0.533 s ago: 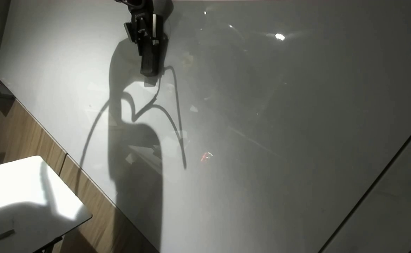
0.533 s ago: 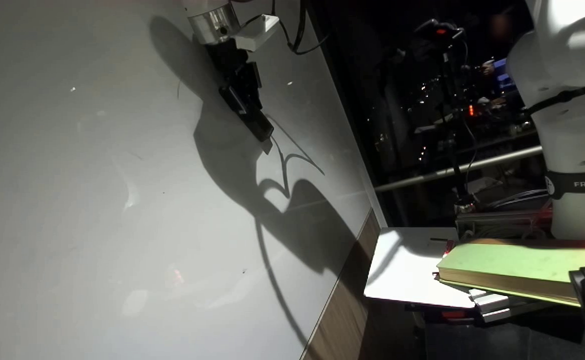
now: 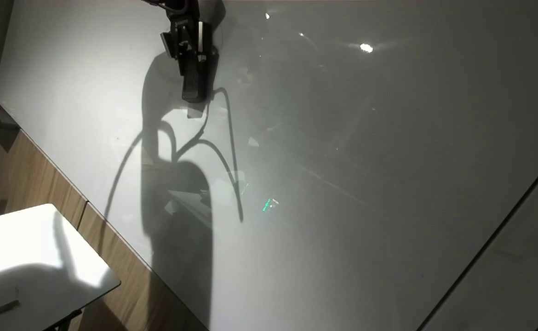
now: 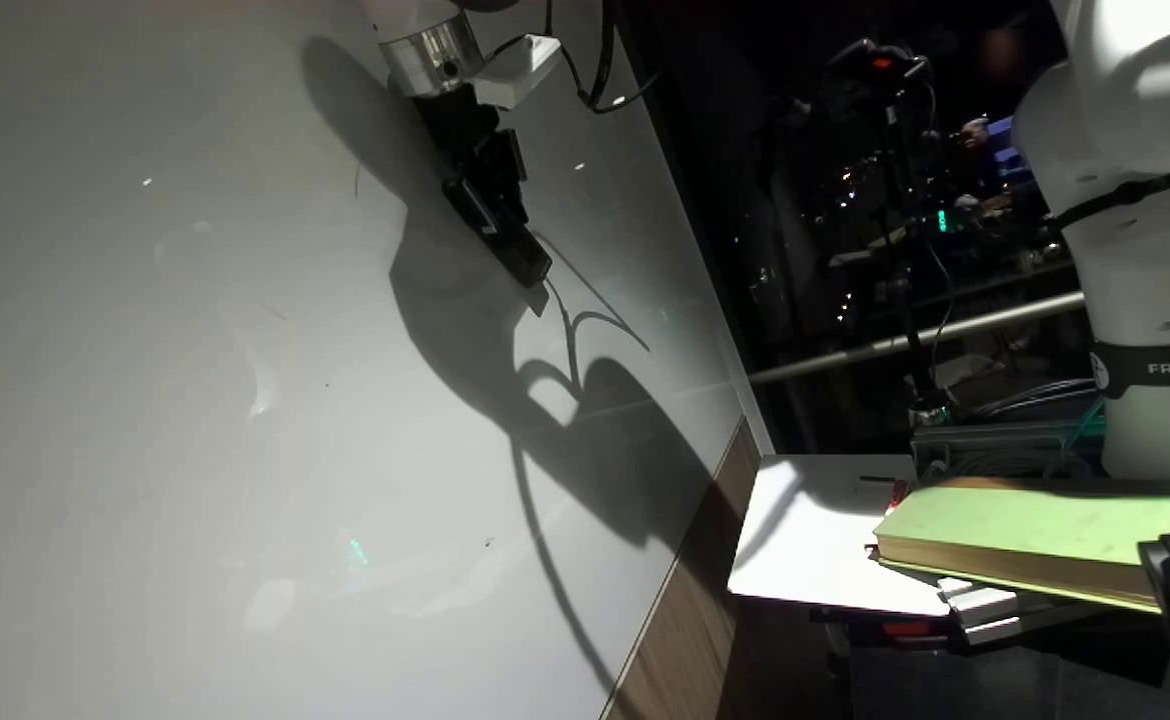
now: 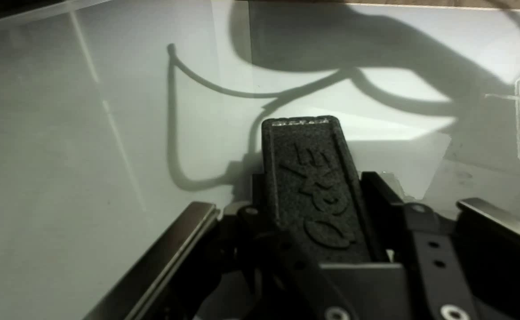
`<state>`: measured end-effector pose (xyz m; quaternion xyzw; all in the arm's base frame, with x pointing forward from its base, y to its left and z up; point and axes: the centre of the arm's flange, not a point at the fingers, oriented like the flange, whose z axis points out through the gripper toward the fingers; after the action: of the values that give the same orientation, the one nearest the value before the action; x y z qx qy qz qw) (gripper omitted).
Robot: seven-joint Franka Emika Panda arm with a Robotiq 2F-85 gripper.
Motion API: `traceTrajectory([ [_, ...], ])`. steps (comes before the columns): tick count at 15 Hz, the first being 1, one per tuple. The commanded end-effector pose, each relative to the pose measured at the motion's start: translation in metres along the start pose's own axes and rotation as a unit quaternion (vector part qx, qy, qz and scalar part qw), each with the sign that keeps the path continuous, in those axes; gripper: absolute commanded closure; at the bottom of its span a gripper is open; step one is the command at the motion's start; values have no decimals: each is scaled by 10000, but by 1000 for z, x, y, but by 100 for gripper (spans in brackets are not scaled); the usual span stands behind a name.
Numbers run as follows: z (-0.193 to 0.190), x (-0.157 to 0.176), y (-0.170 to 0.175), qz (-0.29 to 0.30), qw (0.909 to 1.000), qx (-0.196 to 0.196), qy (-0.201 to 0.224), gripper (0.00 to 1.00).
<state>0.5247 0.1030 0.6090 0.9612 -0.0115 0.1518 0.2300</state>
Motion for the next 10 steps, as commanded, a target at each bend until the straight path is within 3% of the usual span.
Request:
traceTrajectory([
  [1, -41, -63, 6, -445, 9974, 292, 492, 71],
  [7, -68, -41, 16, -393, 9961, 196, 770, 71],
  [10, -127, -67, 29, -597, 9887, 376, 1320, 71],
])
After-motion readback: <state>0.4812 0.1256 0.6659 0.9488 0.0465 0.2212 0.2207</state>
